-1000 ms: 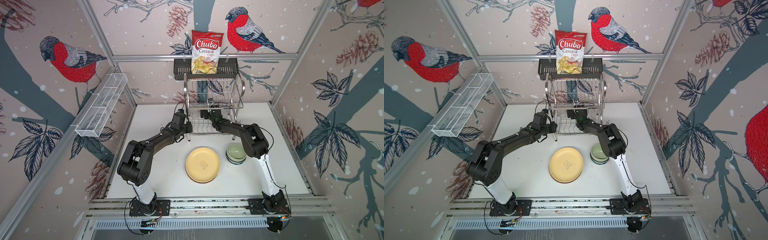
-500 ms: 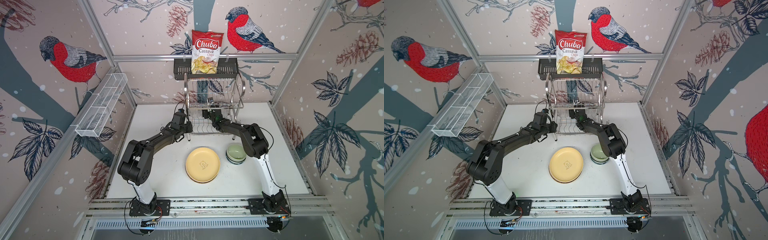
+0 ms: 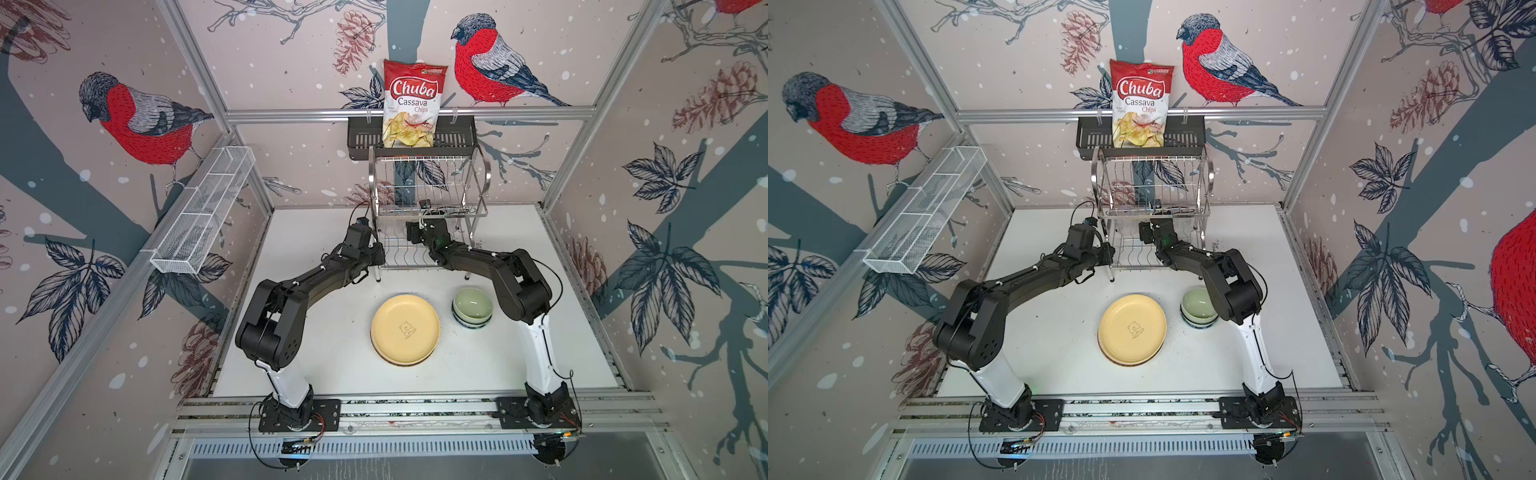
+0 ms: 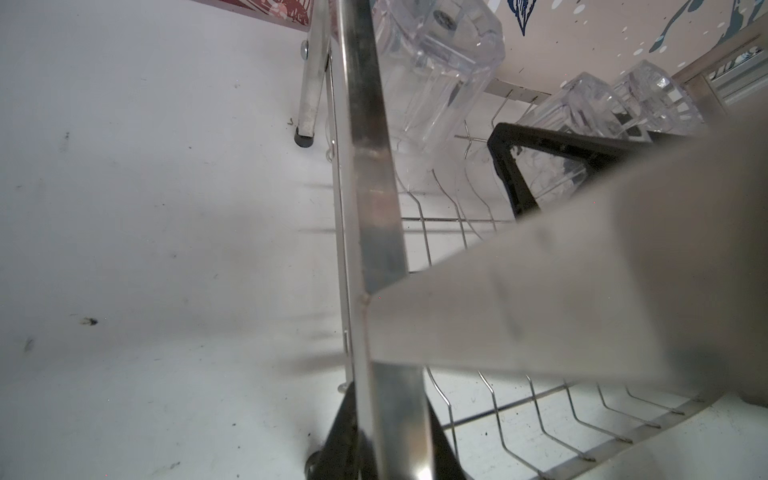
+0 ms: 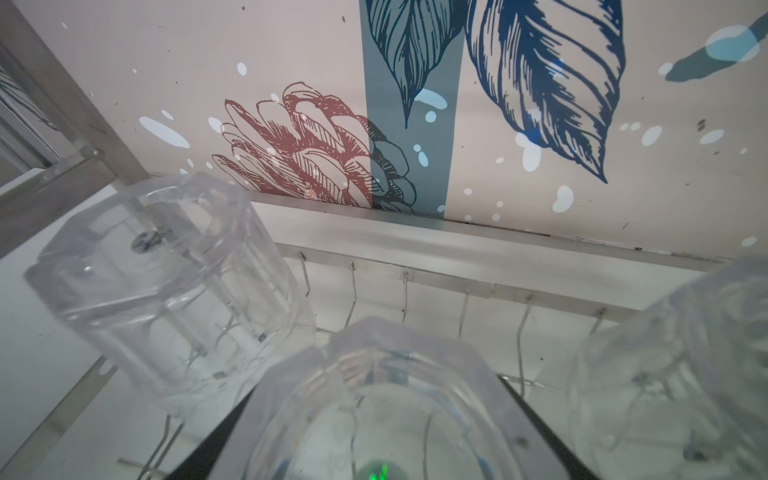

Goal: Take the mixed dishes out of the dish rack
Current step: 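Close the right gripper on a clear glass tumbler in the rack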

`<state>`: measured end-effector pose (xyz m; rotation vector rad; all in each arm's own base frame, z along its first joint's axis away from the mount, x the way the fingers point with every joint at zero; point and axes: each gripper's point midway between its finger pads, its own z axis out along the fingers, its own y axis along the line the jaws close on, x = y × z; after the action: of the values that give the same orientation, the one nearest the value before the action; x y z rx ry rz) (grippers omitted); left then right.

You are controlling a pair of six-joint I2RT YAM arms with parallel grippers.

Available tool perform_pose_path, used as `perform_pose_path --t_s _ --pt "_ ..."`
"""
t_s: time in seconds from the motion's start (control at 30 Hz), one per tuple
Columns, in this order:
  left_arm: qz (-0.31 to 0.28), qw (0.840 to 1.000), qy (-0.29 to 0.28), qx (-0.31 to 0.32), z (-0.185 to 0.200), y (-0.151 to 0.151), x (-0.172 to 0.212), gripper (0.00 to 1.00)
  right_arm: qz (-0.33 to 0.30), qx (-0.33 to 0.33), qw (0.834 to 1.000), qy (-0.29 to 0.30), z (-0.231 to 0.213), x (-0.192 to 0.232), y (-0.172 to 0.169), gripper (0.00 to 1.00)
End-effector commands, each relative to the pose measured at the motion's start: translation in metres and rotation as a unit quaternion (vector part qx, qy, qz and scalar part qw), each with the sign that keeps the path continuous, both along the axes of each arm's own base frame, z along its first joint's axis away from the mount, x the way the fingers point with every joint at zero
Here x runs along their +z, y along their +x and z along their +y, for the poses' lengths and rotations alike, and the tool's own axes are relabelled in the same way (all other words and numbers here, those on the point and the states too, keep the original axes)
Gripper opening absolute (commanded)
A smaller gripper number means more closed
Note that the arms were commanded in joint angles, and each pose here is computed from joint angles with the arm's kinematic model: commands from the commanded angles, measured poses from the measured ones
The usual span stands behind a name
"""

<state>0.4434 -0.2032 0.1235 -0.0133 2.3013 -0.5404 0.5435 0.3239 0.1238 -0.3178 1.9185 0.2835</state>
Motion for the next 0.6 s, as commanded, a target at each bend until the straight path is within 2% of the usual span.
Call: perform_pose_path --t_s 0.0,0.1,0.33,0.57 --pt "0.034 0.999 -0.003 0.017 0.005 -0.006 -0.013 0.00 0.008 0.005 1.000 0.019 0.004 0.008 -0.010 0.24" --pt "0.038 0.999 -0.003 0.024 0.007 -0.007 -0.015 0.01 0.017 0.008 0.999 0.028 0.006 0.009 -0.021 0.22" --pt "0.038 0.999 -0.004 0.024 0.006 -0.005 -0.012 0.13 0.055 0.015 0.995 0.087 0.010 0.016 -0.041 0.18" --pt "0.043 0.999 -0.004 0.029 0.008 -0.009 -0.017 0.13 0.100 0.031 0.980 0.167 0.012 0.031 -0.057 0.17"
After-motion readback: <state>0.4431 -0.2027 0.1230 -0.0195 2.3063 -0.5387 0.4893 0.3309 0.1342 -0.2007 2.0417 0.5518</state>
